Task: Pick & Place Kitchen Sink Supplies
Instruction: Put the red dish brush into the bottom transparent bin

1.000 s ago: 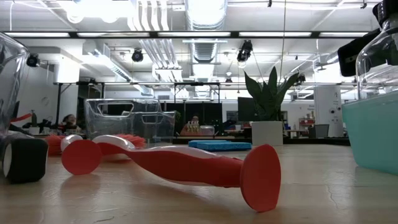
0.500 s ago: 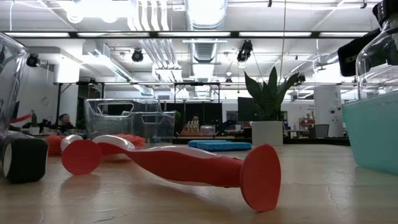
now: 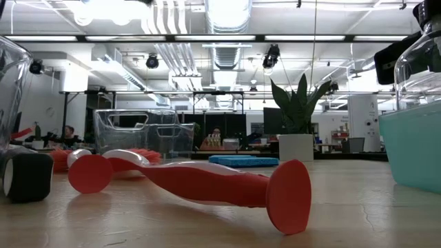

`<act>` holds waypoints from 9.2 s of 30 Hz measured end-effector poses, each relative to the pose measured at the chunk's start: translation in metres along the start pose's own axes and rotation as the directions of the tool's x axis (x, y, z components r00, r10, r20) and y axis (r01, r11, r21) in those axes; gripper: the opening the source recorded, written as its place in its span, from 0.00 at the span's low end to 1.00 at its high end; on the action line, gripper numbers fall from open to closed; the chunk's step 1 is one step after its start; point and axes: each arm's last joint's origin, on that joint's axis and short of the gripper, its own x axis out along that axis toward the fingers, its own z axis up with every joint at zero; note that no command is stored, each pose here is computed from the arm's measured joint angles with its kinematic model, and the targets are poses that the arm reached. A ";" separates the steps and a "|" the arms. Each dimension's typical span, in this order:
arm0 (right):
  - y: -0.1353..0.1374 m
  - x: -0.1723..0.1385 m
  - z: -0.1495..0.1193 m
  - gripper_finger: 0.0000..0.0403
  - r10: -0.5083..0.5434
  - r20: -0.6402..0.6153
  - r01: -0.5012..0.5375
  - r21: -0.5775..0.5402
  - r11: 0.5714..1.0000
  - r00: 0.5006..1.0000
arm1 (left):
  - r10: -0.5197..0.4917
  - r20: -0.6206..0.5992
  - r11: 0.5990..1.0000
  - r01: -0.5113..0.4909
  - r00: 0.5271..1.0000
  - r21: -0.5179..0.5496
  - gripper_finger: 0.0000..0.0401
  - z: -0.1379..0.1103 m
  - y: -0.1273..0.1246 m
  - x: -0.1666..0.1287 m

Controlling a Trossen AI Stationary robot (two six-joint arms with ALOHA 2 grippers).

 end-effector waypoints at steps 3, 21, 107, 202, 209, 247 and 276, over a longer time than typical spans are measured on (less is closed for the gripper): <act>0.000 0.000 0.000 0.02 0.000 0.000 0.000 0.000 1.000 1.000 | -0.023 -0.035 0.999 0.024 0.999 0.029 0.55 0.000 0.005 0.019; 0.000 0.000 0.000 0.02 0.000 -0.001 0.000 0.000 1.000 1.000 | -0.131 -0.256 0.961 0.186 0.958 0.204 0.55 -0.028 0.002 0.111; 0.000 0.000 0.000 0.02 0.000 0.000 0.000 0.000 1.000 1.000 | -0.186 -0.342 0.822 -0.044 0.921 -0.568 0.10 -0.052 -0.085 -0.087; 0.000 0.000 0.000 0.02 0.000 -0.001 0.000 0.000 1.000 1.000 | -0.007 -0.296 0.921 -0.109 0.955 -0.374 0.31 -0.037 0.028 -0.052; 0.000 0.000 0.000 0.02 0.000 -0.001 0.000 0.000 1.000 1.000 | -0.015 -0.373 0.954 -0.098 0.928 -0.284 0.35 -0.037 0.054 -0.031; 0.000 0.000 0.000 0.02 0.000 -0.001 0.000 0.000 1.000 1.000 | -0.276 -0.670 0.961 0.206 0.689 -0.184 0.47 -0.088 0.046 0.056; 0.000 0.000 0.000 0.02 0.000 0.000 0.000 0.000 1.000 1.000 | -0.284 -0.659 0.959 0.206 0.696 -0.196 0.07 -0.120 0.048 0.069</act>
